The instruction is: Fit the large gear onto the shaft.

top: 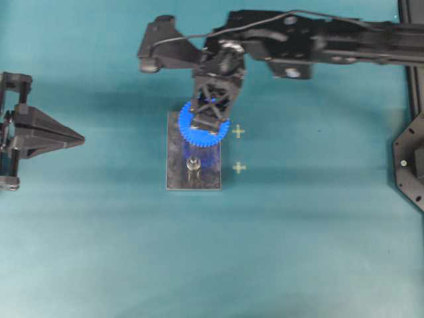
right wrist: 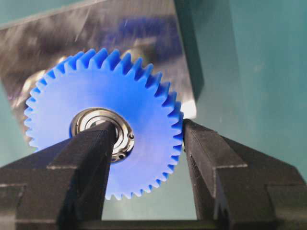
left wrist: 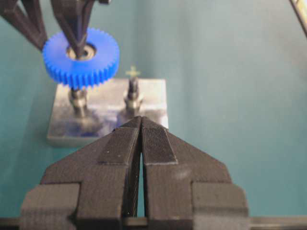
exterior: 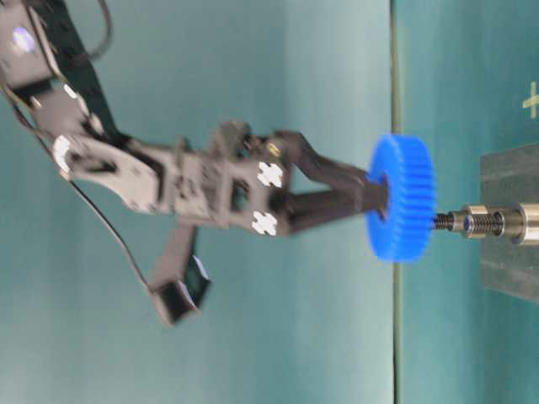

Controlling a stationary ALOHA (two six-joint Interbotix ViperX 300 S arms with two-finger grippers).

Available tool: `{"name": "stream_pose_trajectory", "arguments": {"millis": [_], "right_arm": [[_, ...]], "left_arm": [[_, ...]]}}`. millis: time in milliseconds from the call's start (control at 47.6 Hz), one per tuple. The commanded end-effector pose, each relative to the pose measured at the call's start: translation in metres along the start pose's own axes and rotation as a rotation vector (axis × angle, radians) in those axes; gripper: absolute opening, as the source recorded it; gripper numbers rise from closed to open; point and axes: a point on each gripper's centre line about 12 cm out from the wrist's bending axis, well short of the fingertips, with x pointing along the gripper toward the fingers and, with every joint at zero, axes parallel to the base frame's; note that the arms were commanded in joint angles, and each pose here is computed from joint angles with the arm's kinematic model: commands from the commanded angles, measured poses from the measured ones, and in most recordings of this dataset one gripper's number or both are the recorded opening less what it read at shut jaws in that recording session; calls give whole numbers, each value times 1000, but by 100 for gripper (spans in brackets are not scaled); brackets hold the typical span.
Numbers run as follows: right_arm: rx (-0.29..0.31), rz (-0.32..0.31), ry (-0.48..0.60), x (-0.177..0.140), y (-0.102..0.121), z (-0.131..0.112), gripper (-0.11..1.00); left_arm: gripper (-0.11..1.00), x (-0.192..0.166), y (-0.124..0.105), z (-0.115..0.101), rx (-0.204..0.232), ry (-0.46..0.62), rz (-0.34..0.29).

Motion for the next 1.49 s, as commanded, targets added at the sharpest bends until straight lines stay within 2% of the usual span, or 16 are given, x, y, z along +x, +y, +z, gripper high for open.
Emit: {"name": "stream_pose_trajectory", "arguments": {"millis": [0, 294, 925, 1472], "right_arm": [[5, -3, -42, -12, -3, 10, 49], [19, -25, -35, -12, -15, 14, 49], [-4, 7, -17, -9, 0, 15, 49], [-4, 7, -22, -7, -1, 22, 49]], "left_arm": [[0, -1, 0, 5, 3, -12, 0], [0, -1, 0, 4, 3, -11, 0], [0, -5, 0, 2, -3, -18, 0], [0, -5, 0, 2, -3, -21, 0]]}}
